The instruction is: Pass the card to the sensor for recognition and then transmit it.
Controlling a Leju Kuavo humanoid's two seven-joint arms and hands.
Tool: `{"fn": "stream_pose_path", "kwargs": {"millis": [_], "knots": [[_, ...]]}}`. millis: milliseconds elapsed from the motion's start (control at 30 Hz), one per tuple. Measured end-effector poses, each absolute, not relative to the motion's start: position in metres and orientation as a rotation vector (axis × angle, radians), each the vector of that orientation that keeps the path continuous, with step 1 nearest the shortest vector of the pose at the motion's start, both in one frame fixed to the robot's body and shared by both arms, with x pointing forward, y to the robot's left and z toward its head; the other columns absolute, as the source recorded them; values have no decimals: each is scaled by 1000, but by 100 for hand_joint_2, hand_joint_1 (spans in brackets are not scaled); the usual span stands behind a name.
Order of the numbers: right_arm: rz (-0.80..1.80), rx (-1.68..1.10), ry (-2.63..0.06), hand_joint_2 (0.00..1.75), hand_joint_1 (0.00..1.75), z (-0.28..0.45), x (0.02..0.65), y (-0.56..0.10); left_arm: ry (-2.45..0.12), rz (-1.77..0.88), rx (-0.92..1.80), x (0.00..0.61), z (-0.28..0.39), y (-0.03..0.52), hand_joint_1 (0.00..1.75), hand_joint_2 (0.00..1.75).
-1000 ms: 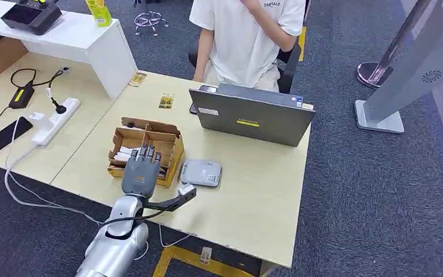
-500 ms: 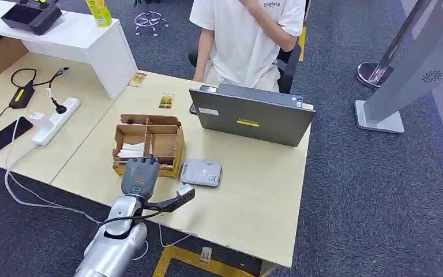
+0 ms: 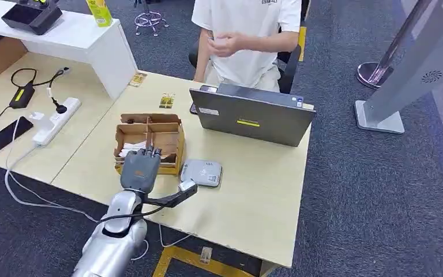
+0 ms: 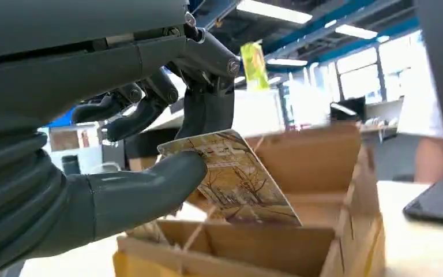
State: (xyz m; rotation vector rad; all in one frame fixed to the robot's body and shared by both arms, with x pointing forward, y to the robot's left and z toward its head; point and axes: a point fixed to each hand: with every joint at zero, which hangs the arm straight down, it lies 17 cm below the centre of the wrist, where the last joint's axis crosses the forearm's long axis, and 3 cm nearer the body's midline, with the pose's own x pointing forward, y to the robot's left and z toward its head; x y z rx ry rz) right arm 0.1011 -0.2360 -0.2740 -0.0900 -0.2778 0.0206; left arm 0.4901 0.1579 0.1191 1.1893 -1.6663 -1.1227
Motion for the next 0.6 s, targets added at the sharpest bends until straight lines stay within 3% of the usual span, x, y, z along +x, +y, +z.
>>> {"fn": "stream_pose_path", "kwargs": {"millis": [333, 600], "knots": [[-41, -99, -283, 0, 0, -274, 101, -241, -2030, -1036, 1247, 469, 285, 132, 175, 175], [-36, -99, -287, 0, 0, -274, 102, -241, -2198, -956, 1325, 448, 350, 135, 175, 175]]}}
